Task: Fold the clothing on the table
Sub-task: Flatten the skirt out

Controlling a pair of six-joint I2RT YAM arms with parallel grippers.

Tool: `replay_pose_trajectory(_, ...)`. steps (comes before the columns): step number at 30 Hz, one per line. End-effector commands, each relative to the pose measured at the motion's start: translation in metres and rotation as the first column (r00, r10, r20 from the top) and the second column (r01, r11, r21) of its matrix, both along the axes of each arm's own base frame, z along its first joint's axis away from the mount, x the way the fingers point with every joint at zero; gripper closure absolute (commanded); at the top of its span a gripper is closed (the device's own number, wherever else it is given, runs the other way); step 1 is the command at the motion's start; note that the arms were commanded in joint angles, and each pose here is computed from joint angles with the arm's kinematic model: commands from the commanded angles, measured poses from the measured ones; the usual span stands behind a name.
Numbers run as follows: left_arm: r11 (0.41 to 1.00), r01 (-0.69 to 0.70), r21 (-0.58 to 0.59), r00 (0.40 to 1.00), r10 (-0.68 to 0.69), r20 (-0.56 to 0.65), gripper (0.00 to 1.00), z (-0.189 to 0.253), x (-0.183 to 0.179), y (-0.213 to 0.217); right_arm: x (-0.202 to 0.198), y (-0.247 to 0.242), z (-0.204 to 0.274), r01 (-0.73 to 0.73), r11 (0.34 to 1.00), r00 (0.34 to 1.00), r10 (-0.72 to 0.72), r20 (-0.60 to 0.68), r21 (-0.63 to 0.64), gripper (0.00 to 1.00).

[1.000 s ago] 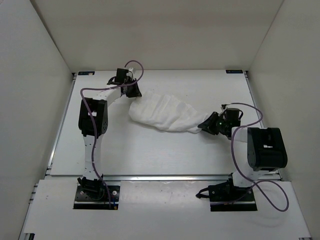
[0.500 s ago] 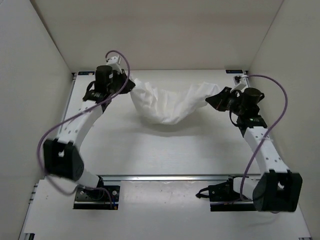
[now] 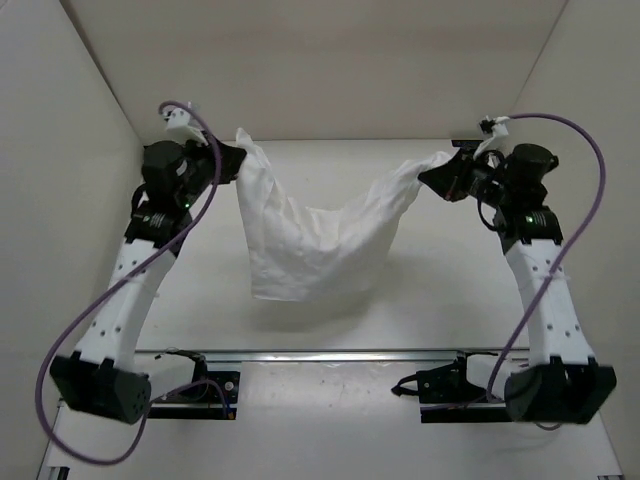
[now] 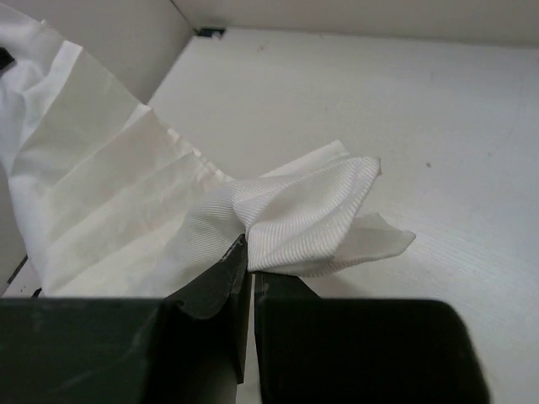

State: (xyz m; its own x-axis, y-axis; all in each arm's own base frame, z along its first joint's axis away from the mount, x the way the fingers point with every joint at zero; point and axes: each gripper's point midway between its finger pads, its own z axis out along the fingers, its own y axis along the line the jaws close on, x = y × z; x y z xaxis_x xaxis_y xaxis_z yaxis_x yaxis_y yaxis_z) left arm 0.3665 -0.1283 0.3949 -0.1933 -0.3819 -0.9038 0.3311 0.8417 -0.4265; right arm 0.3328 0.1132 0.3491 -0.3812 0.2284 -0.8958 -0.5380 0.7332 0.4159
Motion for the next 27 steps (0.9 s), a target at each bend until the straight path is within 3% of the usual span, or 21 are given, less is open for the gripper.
replay_pose_trajectory(1,0.998,-0.043,0.052,0.984,0.051,-0.172,1.0,-0.075,0.041,0.002,0.043,-0.001,-0.039,0.013,1.0,0.993,-0.014,-0.115,-0.016,1.0)
replay_pose_trajectory(3,0.996,-0.057,0.075,0.971,0.073,-0.229,1.0,-0.111,0.06,0.002,0.075,0.0,-0.074,0.009,0.999,0.976,-0.017,-0.217,-0.035,1.0)
replay_pose_trajectory(4,0.994,-0.063,0.09,0.96,0.086,-0.268,0.87,-0.135,0.073,0.003,0.085,-0.001,-0.081,0.012,0.999,0.97,-0.02,-0.241,-0.034,1.0)
replay_pose_trajectory(5,0.993,-0.053,0.102,0.949,0.081,-0.304,0.77,-0.159,0.083,0.0,0.098,0.001,-0.098,0.001,0.999,0.952,-0.012,-0.306,-0.038,0.88)
replay_pose_trajectory(6,0.995,-0.034,0.094,0.94,0.064,-0.334,0.6,-0.174,0.088,0.001,0.11,0.002,-0.121,-0.003,1.0,0.929,-0.008,-0.37,-0.029,0.72)
replay_pose_trajectory(8,0.996,-0.001,0.086,0.91,0.037,-0.412,0.51,-0.211,0.098,0.002,0.122,0.001,-0.134,0.015,1.0,0.894,-0.026,-0.447,-0.026,0.62)
replay_pose_trajectory(11,0.998,0.031,0.057,0.895,-0.002,-0.447,0.41,-0.224,0.089,0.002,0.118,-0.013,-0.158,0.088,0.99,0.87,-0.129,-0.476,-0.108,0.5)
replay_pose_trajectory(15,0.996,0.029,0.087,0.859,0.019,-0.512,0.37,-0.252,0.055,-0.002,0.087,-0.013,-0.172,0.157,0.978,0.842,-0.206,-0.499,-0.14,0.48)
replay_pose_trajectory(19,0.99,0.098,0.107,0.802,-0.015,-0.597,0.35,-0.298,0.006,-0.024,0.034,-0.006,-0.223,0.144,0.973,0.762,-0.227,-0.607,-0.183,0.49)
replay_pose_trajectory(27,0.983,0.102,0.153,0.719,0.034,-0.694,0.34,-0.356,-0.024,-0.03,-0.009,0.003,-0.27,0.152,0.972,0.685,-0.236,-0.69,-0.181,0.49)
